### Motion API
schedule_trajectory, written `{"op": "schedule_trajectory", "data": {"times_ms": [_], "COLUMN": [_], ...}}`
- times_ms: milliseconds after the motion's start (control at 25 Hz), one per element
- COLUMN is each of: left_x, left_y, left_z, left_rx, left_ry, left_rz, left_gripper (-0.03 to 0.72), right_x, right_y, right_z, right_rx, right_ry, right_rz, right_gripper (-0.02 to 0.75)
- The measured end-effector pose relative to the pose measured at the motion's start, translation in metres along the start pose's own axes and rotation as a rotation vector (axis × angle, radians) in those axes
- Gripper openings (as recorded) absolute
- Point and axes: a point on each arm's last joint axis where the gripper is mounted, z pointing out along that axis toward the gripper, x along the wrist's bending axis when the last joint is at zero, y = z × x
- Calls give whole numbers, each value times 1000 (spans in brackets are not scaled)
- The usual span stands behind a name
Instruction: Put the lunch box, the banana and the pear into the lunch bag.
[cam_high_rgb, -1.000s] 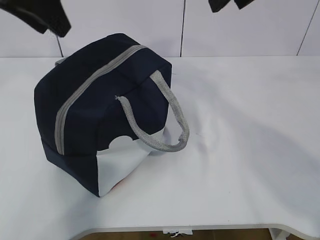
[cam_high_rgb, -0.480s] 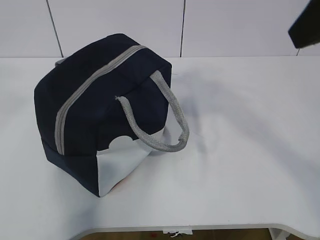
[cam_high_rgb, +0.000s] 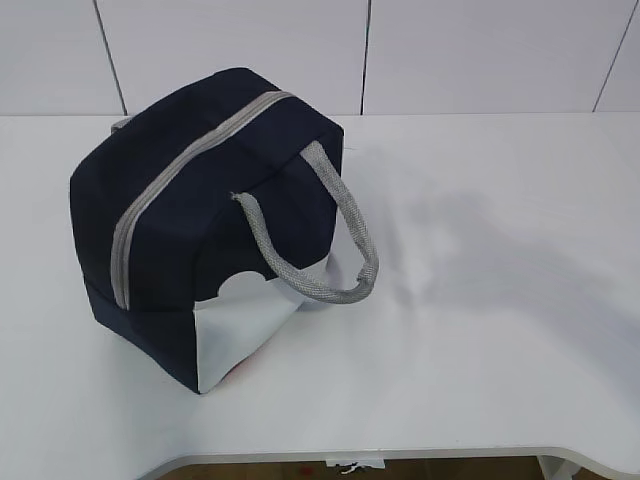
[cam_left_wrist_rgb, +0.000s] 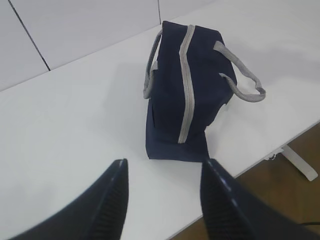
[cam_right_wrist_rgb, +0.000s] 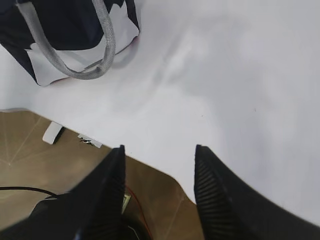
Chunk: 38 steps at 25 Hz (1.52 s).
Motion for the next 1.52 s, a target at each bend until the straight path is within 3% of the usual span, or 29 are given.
{"op": "schedule_trajectory", "data": {"times_ms": [360,920,1120,1280,1520], "left_x": [-14,-22,-24,-23,-19], "left_y": [-64,-146,-155,-160,-159], "left_z": [-18,13,29,40,51], "left_rx": [-67,-9,49,65,8], "left_ry": [-30,-40,-72,-73,-35], "left_rz": [-5,-12,-28,-34,-31], "left_gripper": [358,322,319,314,311], "right_x": [-2,-7,-13,-13,-12], "right_y": [-74,-184,-192,-189,-186], "right_z": [-50,-2,12,14,22], "right_rx": [-201,-212,-173,-209,-247], "right_ry": [54,38,-29,-36,-32], "right_rz": [20,17,2,12,16], "right_gripper": [316,314,314,313,312]}}
